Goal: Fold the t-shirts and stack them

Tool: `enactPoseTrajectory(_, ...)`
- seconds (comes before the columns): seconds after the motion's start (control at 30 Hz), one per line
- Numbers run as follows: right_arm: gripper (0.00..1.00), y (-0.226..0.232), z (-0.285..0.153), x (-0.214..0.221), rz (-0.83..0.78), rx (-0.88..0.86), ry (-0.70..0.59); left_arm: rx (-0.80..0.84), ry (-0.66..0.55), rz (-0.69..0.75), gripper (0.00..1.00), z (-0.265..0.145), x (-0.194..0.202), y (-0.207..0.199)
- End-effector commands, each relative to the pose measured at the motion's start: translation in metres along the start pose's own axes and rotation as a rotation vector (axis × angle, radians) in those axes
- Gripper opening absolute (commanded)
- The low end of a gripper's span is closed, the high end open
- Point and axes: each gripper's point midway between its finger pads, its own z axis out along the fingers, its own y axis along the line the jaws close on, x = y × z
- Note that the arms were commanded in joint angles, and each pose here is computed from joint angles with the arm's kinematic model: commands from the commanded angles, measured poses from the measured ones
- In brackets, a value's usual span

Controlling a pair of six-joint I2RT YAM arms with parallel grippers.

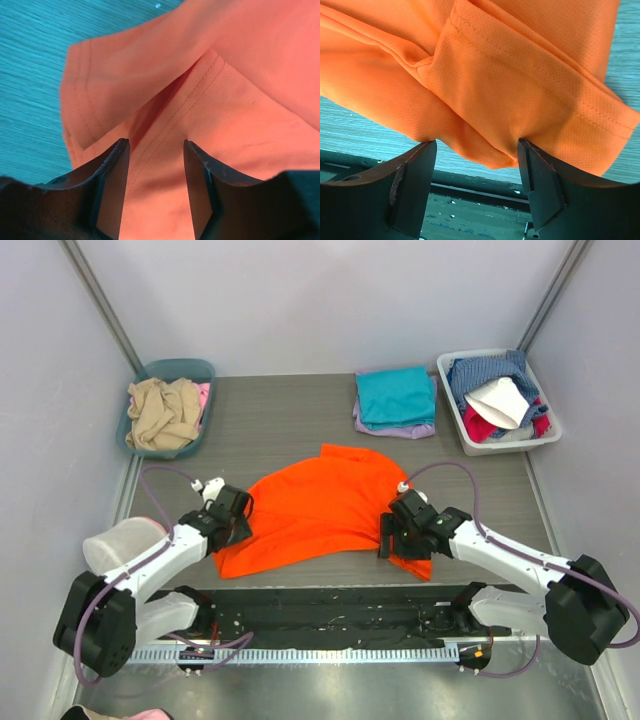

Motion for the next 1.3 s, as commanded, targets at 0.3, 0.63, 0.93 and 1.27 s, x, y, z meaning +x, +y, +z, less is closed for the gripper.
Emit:
enactPoseTrajectory(0.3, 0.33, 0.002, 0.007, 0.006, -0.01, -0.031, 0.008, 0.042, 0.076, 0.06, 0.0, 0.015, 0.025, -0.033)
enactPoseTrajectory(0.63, 0.01, 0.021, -0.053, -0.042, -0.019, -0.082, -0.175, 0.121, -0.075, 0.055, 0.0, -0.055, -0.032, -0.034)
enactPoseTrajectory(0.93, 0.01, 0.05, -0.191, -0.099, -0.035, -0.24, -0.442, 0.392, -0.258, 0.002, 0.0, -0.203, -0.109, -0.036)
enactPoseTrajectory(1.27, 0.01, 0.053, -0.329, -0.086, -0.103, -0.505, -0.649, 0.79, -0.247, -0.048, 0.0, -0.307, -0.096, -0.034)
